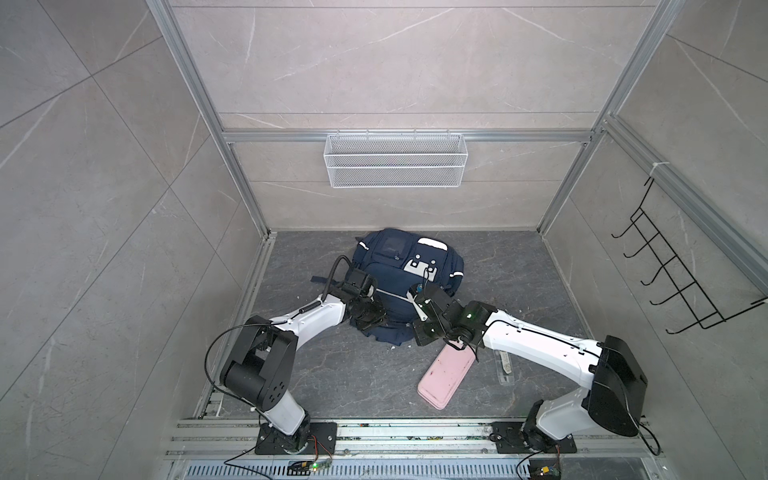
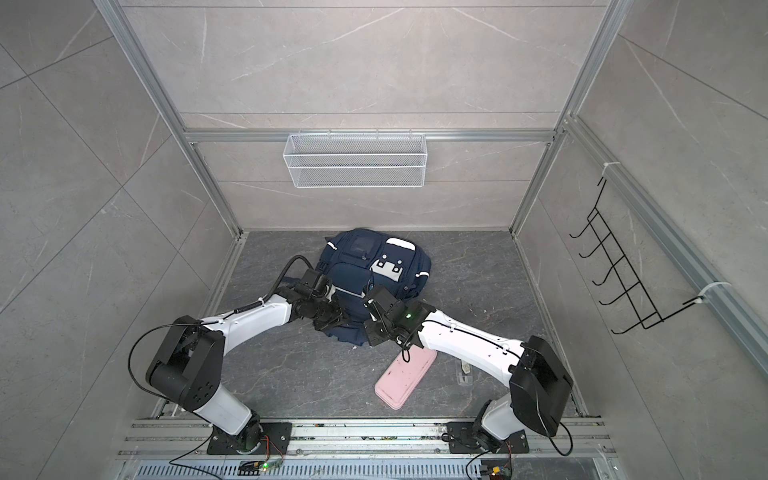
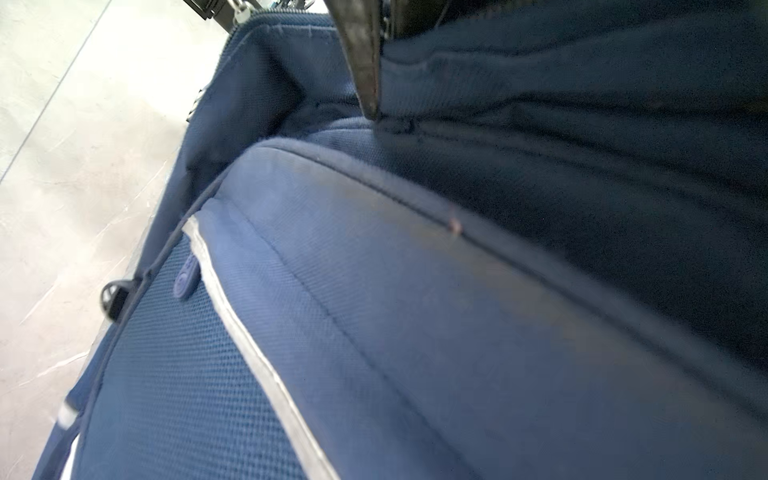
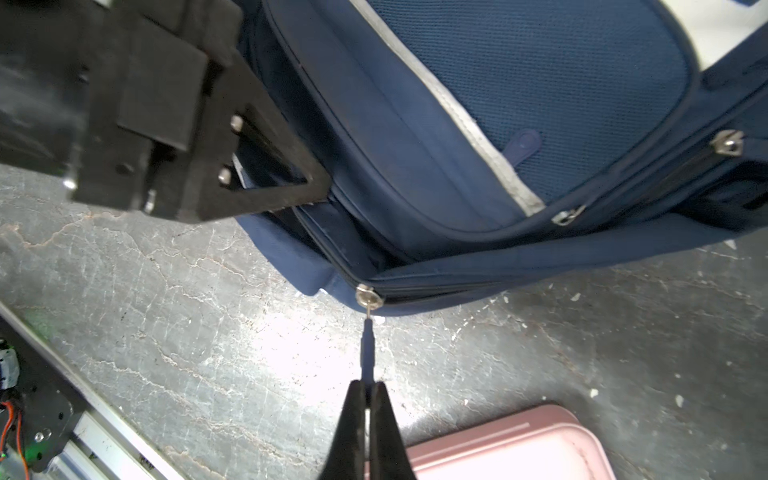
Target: Pack the student bag
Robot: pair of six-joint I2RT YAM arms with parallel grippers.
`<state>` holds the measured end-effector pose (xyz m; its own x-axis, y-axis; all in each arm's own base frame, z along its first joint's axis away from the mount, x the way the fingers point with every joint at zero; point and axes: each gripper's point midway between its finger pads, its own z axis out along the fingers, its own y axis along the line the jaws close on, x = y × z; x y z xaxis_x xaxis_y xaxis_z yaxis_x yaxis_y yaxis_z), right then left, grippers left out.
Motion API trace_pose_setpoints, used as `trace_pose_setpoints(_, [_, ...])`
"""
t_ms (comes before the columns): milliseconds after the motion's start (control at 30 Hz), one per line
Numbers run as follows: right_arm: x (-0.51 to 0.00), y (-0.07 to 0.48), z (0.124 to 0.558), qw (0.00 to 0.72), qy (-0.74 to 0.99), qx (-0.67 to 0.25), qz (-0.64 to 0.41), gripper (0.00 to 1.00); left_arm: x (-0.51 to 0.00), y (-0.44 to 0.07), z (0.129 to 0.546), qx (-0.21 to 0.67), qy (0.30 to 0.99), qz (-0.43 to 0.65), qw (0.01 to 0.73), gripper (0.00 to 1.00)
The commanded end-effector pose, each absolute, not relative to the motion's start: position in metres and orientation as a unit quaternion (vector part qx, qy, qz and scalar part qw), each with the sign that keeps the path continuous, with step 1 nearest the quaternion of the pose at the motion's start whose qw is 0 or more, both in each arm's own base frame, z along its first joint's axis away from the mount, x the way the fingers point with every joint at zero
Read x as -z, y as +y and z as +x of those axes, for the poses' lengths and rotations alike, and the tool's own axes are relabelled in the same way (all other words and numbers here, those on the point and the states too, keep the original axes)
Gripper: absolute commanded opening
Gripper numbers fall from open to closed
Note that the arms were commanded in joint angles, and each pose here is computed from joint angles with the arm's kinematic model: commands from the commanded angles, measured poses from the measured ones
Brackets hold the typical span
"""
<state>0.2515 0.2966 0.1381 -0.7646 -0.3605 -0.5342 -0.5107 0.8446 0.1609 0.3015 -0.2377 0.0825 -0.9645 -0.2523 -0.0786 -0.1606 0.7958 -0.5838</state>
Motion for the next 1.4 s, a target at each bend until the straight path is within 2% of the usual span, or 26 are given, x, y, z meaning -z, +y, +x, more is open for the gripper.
trace_pose_setpoints(0, [-0.136, 0.275, 0.254, 0.25, 0.933, -0.127, -0.226, 0.0, -0.113, -0.208, 0.325, 0.298, 0.937, -0.115, 0.142, 0.0])
trace_pose_setpoints(367, [-0.12, 0.225, 0.281, 0.243, 0.95, -0.111, -0.159, 0.0, -0.124, -0.165, 0.32, 0.303, 0.928, -0.148, 0.156, 0.0])
trace_pose_setpoints(533, [-0.129, 0.259, 0.27, 0.235, 0.934, -0.202, -0.178, 0.0, -0.127, -0.168, 0.315, 0.316, 0.925, -0.143, 0.154, 0.0])
trace_pose_setpoints(633, [-0.133, 0.292, 0.256, 0.236, 0.919, -0.24, -0.207, 0.26, -0.131, -0.171, 0.315, 0.323, 0.923, -0.14, 0.156, 0.0])
trace_pose_setpoints(700, [-0.131, 0.312, 0.248, 0.234, 0.913, -0.246, -0.226, 0.4, -0.134, -0.173, 0.314, 0.327, 0.921, -0.139, 0.157, 0.0])
trace_pose_setpoints(767, [-0.127, 0.329, 0.244, 0.23, 0.909, -0.256, -0.234, 0.47, -0.138, -0.175, 0.315, 0.33, 0.92, -0.135, 0.16, 0.0])
trace_pose_setpoints(933, [-0.114, 0.354, 0.243, 0.221, 0.908, -0.269, -0.235, 0.52, -0.143, -0.177, 0.315, 0.337, 0.918, -0.134, 0.161, 0.0])
trace_pose_setpoints(1367, [-0.103, 0.376, 0.26, 0.229, 0.91, -0.253, -0.236, 0.53, -0.151, -0.183, 0.309, 0.345, 0.916, -0.127, 0.164, 0.0])
